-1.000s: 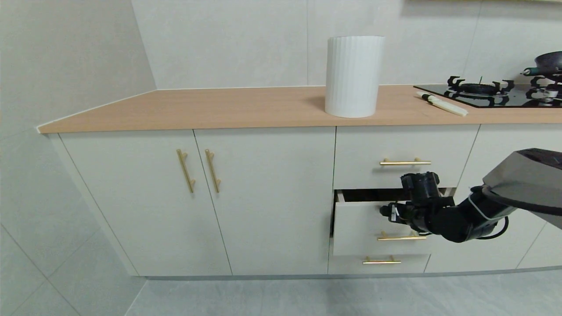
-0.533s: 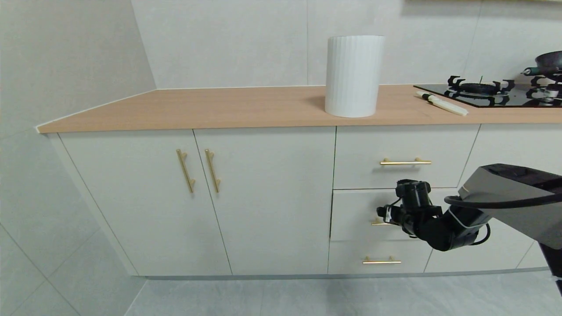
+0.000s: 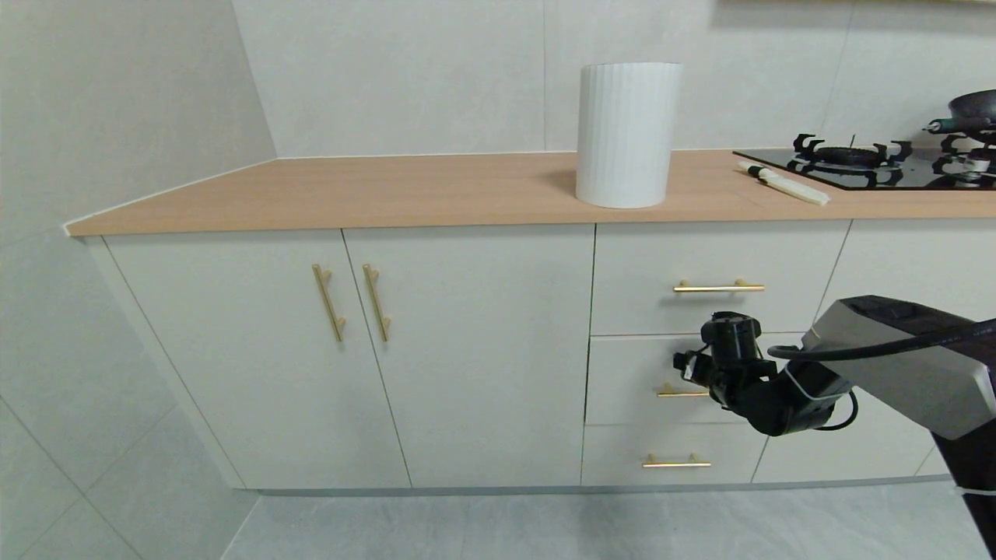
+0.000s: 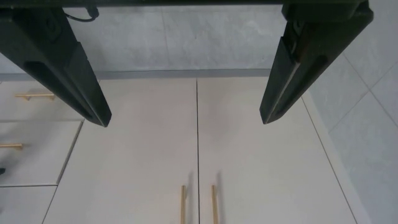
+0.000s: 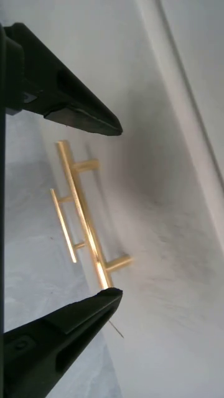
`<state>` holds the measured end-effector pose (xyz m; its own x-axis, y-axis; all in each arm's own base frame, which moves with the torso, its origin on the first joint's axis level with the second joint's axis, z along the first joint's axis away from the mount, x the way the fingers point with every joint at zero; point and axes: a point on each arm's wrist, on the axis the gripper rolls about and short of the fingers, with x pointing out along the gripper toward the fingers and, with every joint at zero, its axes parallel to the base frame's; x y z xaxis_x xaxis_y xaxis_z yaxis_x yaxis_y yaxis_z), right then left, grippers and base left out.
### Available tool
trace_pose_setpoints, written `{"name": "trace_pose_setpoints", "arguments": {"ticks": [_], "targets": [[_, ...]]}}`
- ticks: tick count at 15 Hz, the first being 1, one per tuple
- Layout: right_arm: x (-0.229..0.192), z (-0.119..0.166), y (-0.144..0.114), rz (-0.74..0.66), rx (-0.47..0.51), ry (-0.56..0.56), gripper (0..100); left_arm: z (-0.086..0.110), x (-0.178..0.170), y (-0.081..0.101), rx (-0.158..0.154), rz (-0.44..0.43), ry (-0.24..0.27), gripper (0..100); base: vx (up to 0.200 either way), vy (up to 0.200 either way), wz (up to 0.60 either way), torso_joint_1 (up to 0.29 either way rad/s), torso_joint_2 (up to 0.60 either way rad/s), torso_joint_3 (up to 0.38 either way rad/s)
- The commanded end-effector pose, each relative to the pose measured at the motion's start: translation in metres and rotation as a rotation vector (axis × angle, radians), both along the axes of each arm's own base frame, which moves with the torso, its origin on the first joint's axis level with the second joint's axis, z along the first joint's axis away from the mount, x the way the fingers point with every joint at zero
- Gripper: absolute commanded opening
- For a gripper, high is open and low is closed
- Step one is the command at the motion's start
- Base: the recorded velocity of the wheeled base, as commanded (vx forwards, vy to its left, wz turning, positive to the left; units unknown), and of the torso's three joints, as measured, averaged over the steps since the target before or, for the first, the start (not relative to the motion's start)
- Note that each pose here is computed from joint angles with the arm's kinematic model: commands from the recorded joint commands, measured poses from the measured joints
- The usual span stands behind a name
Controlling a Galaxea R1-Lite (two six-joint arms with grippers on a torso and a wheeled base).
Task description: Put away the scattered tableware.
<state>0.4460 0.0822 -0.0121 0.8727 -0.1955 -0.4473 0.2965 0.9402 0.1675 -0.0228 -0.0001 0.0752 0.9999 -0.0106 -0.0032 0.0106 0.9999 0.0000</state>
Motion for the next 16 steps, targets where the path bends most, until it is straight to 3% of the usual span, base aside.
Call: {"name": "trace_pose_setpoints", "arguments": {"ticks": [1, 6, 12, 16], "targets": [[0.006, -0.005, -0.004, -0.021, 0.008, -0.010, 100, 0.000, 0.000, 0.000, 0.000, 0.000, 0.000, 100, 0.000, 0.000, 0.00, 0.000, 0.00, 0.000], [0.024, -0.005, -0.003, -0.081, 0.042, -0.074, 100, 0.000, 0.000, 0.000, 0.000, 0.000, 0.000, 100, 0.000, 0.000, 0.00, 0.000, 0.00, 0.000], [0.010, 0.011, -0.005, -0.080, 0.044, -0.066, 100, 0.000, 0.000, 0.000, 0.000, -0.002, 0.000, 100, 0.000, 0.000, 0.00, 0.000, 0.00, 0.000], [-0.056, 0.073, -0.014, -0.039, 0.050, -0.049, 100, 0.000, 0.000, 0.000, 0.000, 0.000, 0.000, 100, 0.000, 0.000, 0.00, 0.000, 0.00, 0.000]]}}
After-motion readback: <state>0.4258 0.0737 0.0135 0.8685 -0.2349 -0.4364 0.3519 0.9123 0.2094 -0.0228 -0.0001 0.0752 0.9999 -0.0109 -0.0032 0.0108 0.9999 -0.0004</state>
